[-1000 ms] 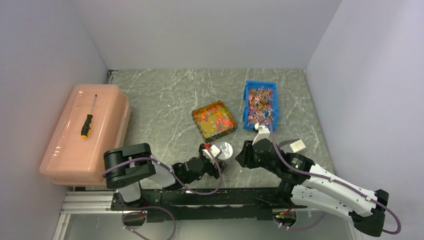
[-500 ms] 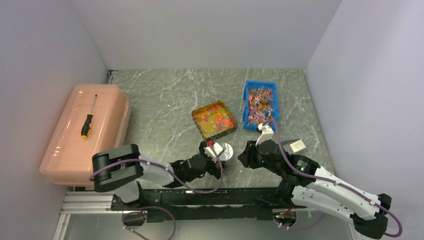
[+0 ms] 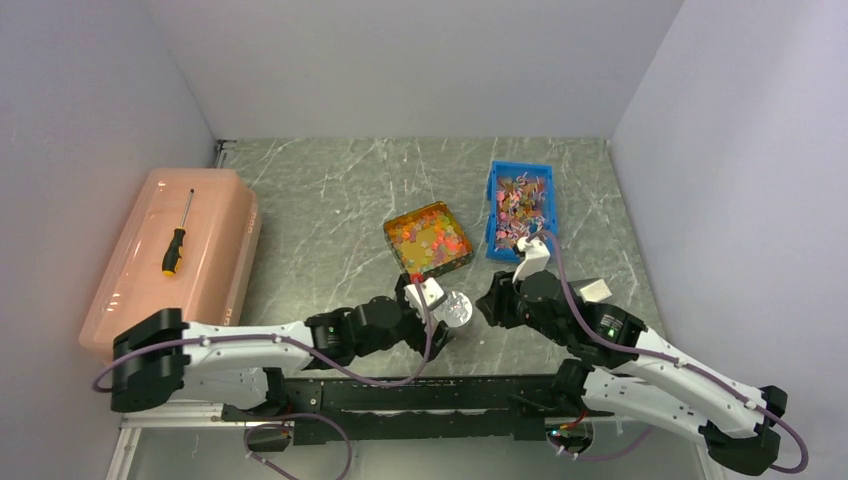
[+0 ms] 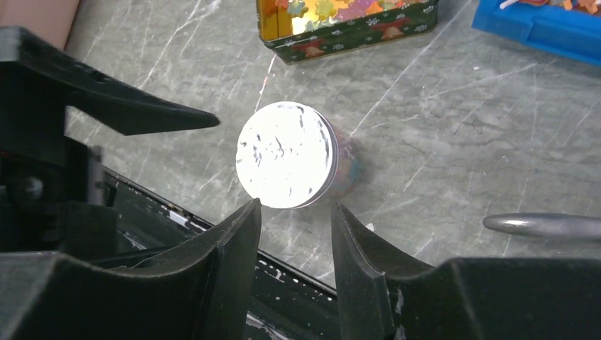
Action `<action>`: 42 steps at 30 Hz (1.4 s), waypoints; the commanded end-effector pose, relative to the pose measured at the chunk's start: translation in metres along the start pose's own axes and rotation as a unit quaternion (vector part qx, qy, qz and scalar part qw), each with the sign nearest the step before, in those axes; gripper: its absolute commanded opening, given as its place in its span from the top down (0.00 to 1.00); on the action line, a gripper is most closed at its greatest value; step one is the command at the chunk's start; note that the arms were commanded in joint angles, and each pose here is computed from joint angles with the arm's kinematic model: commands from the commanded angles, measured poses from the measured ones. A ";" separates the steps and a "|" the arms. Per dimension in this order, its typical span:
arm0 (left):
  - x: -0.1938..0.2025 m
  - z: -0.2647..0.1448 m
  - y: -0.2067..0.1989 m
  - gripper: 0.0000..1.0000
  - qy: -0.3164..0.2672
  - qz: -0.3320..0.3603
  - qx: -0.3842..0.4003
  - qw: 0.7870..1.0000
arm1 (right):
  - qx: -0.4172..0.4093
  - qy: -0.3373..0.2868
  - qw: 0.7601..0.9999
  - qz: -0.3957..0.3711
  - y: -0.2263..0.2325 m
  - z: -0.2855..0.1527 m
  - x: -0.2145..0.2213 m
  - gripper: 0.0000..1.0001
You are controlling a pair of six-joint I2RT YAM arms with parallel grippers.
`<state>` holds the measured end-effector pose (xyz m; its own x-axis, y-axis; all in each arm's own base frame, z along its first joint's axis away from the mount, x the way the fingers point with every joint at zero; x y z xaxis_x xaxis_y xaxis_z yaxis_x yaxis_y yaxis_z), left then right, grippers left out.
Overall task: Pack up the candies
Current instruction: Reset both arms
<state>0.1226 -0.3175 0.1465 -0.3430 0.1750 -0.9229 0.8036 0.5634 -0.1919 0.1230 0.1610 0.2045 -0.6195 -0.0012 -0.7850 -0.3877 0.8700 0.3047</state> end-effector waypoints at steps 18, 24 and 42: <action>-0.122 -0.128 0.057 0.01 -0.028 0.046 -0.202 0.978 | 0.098 -0.109 0.988 -0.058 -0.005 -0.011 -0.079 0.32; -0.152 -0.147 0.087 0.01 -0.009 0.008 -0.224 0.975 | 0.148 -0.138 0.977 -0.063 -0.033 -0.005 -0.114 0.23; -0.150 -0.195 0.145 0.00 -0.140 -0.072 -0.273 0.949 | 0.101 -0.161 0.981 0.038 -0.073 0.011 -0.121 0.02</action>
<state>0.2019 -0.0997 0.3148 -0.2880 -0.0620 -0.9556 0.2991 0.9421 -0.1513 0.2380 0.0928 0.2649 -0.4286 0.1541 -0.8903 -0.1043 0.9703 0.2182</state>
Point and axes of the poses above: each gripper's point midway between its finger pads, its own z axis out along the fingers, its own y axis along the line the jaws close on, x = y × z, the point moved 4 cm from there along -z, back along the fingers, and after that the axes turned 5 degrees about -z, right-handed, at the moved point
